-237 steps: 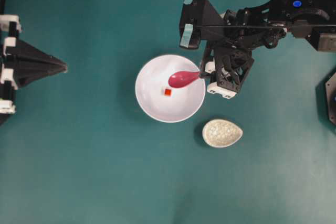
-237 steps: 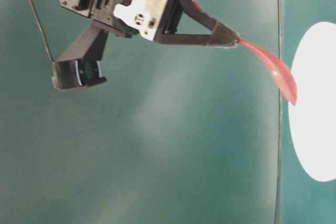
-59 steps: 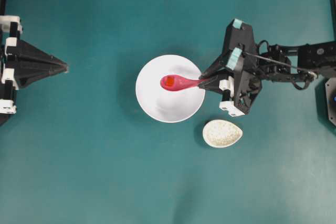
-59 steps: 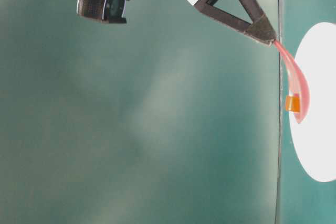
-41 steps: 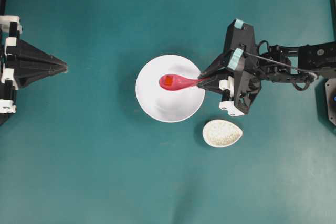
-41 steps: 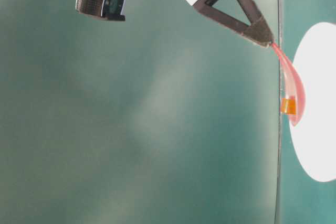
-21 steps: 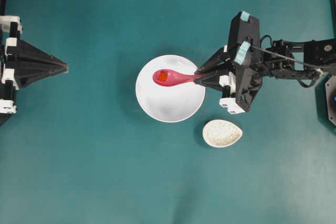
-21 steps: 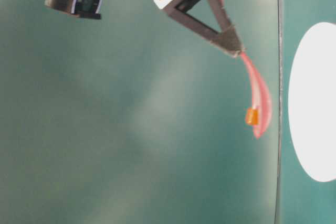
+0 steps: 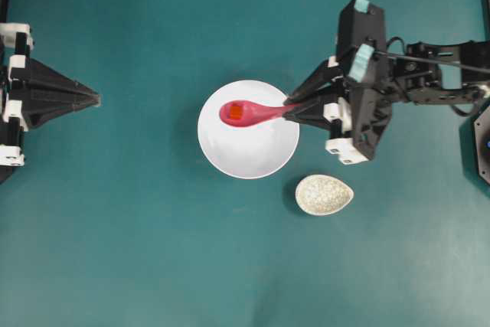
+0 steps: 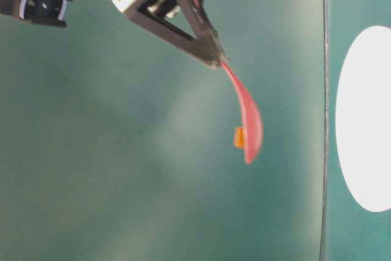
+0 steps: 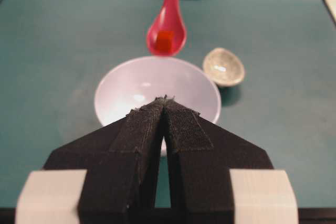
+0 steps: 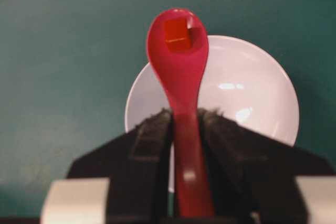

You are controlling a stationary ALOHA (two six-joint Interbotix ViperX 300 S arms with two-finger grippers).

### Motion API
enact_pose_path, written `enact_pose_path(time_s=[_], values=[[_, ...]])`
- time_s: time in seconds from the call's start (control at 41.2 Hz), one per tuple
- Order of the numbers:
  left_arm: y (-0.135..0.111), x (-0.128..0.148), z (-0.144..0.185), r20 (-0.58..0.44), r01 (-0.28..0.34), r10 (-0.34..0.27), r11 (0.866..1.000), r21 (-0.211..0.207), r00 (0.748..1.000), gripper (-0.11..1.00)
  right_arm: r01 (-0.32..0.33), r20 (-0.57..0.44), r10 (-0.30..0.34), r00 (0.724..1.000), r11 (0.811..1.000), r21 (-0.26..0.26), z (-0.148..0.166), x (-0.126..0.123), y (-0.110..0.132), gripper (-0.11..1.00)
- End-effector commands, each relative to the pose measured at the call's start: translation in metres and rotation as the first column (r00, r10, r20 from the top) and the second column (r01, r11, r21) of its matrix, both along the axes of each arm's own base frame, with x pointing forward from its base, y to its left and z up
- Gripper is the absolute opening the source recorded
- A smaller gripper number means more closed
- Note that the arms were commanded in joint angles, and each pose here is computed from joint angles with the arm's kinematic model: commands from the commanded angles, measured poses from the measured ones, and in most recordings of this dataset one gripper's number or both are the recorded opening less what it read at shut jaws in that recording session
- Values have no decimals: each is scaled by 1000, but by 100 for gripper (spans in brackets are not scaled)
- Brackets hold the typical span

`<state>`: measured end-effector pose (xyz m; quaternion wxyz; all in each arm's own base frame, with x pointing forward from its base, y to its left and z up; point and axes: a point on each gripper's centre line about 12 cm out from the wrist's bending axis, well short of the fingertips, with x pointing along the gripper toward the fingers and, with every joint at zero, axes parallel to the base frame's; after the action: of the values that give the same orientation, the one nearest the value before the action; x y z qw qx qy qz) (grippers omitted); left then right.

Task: Grip the spoon and scoop the red block from the bowl with right arm.
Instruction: 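Raise the spoon holding the red cube above the white bowl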

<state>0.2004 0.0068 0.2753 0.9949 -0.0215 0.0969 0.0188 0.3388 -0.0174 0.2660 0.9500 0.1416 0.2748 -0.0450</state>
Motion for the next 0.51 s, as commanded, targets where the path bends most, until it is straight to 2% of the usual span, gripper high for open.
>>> enact_pose_path(time_s=[0.0,0.218,0.485], values=[[1,3,12,34,-3,3,1000,1,999,0,-5,66,5,998,1000,-6,25,-6,2,25],[1,3,12,34,-3,3,1000,1,999,0,-3,105,4,994,1000,-6,37,-17,2,25],[1,4,13,37,-3,3,1000,1,999,0,0,126,1,992,1000,-8,41,-18,2,25]])
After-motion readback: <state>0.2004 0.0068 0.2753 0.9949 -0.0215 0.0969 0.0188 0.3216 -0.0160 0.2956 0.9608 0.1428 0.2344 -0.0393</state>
